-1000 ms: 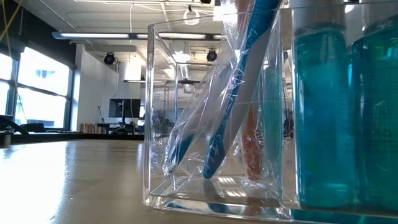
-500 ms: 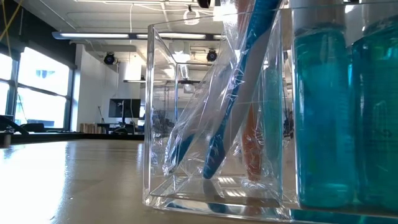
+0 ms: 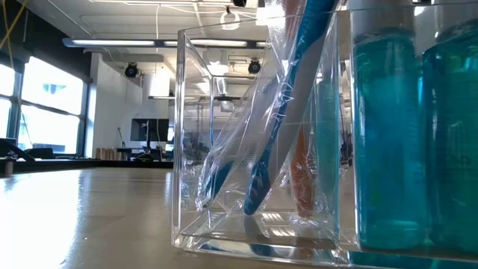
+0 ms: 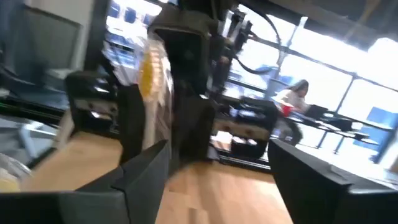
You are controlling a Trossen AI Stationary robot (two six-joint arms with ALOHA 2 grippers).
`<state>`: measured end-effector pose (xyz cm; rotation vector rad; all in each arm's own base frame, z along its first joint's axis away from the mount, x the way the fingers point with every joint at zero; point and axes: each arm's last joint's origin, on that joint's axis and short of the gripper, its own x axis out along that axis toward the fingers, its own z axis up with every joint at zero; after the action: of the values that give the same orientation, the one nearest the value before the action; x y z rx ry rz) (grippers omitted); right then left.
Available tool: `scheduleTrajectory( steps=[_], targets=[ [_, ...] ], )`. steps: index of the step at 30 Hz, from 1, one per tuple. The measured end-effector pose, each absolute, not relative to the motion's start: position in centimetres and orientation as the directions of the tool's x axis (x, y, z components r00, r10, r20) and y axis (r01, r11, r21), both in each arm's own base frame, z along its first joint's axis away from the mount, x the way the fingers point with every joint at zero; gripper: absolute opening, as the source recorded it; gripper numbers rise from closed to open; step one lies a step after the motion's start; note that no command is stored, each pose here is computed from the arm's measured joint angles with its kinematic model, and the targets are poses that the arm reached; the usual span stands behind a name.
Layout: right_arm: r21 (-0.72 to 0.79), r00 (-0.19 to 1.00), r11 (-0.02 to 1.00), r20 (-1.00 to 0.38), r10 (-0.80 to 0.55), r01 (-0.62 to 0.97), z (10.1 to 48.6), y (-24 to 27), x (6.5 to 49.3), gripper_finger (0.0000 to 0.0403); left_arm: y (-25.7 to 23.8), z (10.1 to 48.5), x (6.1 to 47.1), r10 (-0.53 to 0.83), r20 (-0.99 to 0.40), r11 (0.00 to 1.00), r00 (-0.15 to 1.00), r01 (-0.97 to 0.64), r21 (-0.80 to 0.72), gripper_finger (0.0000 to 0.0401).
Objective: Pick & Place toothbrushing station
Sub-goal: Put the orange toothbrush into the transparent organizer
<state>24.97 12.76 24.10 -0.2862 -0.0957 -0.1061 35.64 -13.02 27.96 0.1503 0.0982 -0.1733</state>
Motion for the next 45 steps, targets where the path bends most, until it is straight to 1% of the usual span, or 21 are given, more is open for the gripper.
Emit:
scheduleTrajectory(
  steps=[4,7,12,17,19,23,27,30,35,39,42,45],
  targets=[
    [-0.31,0.981,0.931,0.097,-0.168,0.19,24.1,13.6,24.3,0.0276,-14.3,29.1,34.3,-0.194,-0.099,0.97,0.976,0.205,0.129,0.0027],
    [-0.316,0.977,0.924,0.092,-0.194,0.213,24.0,14.3,23.7,0.0277,-15.7,29.7,33.1,-0.228,-0.109,0.962,0.968,0.241,0.127,0.0027],
    [-0.313,0.974,0.923,0.086,-0.209,0.225,24.0,15.1,23.1,0.0275,-17.7,30.3,31.1,-0.209,-0.131,0.962,0.969,0.228,0.148,0.0027],
    [-0.313,0.976,0.924,0.086,-0.201,0.218,24.0,15.3,23.0,0.0276,-19.4,29.8,29.8,-0.203,-0.185,0.958,0.961,0.234,0.166,0.0027],
    [-0.312,0.976,0.925,0.086,-0.201,0.218,24.0,15.3,23.0,0.0276,-19.9,29.8,29.4,-0.225,-0.189,0.96,0.956,0.251,0.125,0.0027],
    [-0.316,0.977,0.924,0.078,-0.2,0.215,23.9,15.3,23.0,0.0276,-21.0,29.8,28.7,-0.331,-0.193,0.942,0.924,0.335,-0.014,0.0027],
    [-0.34,0.979,0.918,0.056,-0.197,0.204,23.6,15.3,23.0,0.0276,-22.0,29.8,28.0,-0.369,-0.194,0.929,0.909,0.367,-0.048,0.0027],
    [-0.356,0.98,0.914,0.041,-0.194,0.196,23.4,15.3,23.0,0.0276,-22.1,29.7,28.1,-0.382,-0.199,0.924,0.903,0.38,-0.049,0.0027],
    [-0.349,0.981,0.918,0.026,-0.193,0.19,23.2,15.4,23.0,0.0276,-22.3,28.1,29.2,-0.395,-0.231,0.915,0.889,0.404,-0.013,0.0027],
    [-0.351,0.981,0.917,0.024,-0.193,0.189,23.2,15.4,23.0,0.0276,-21.8,26.7,30.8,-0.467,-0.238,0.881,0.852,0.471,-0.045,0.0027],
    [-0.351,0.981,0.917,0.023,-0.193,0.188,23.2,15.4,23.0,0.0276,-20.9,26.6,31.8,-0.503,-0.216,0.863,0.837,0.502,-0.063,0.0027],
    [-0.354,0.981,0.916,0.02,-0.193,0.187,23.1,15.4,23.0,0.0276,-20.3,26.7,32.2,-0.519,-0.211,0.852,0.829,0.521,-0.048,0.0027]
  ],
)
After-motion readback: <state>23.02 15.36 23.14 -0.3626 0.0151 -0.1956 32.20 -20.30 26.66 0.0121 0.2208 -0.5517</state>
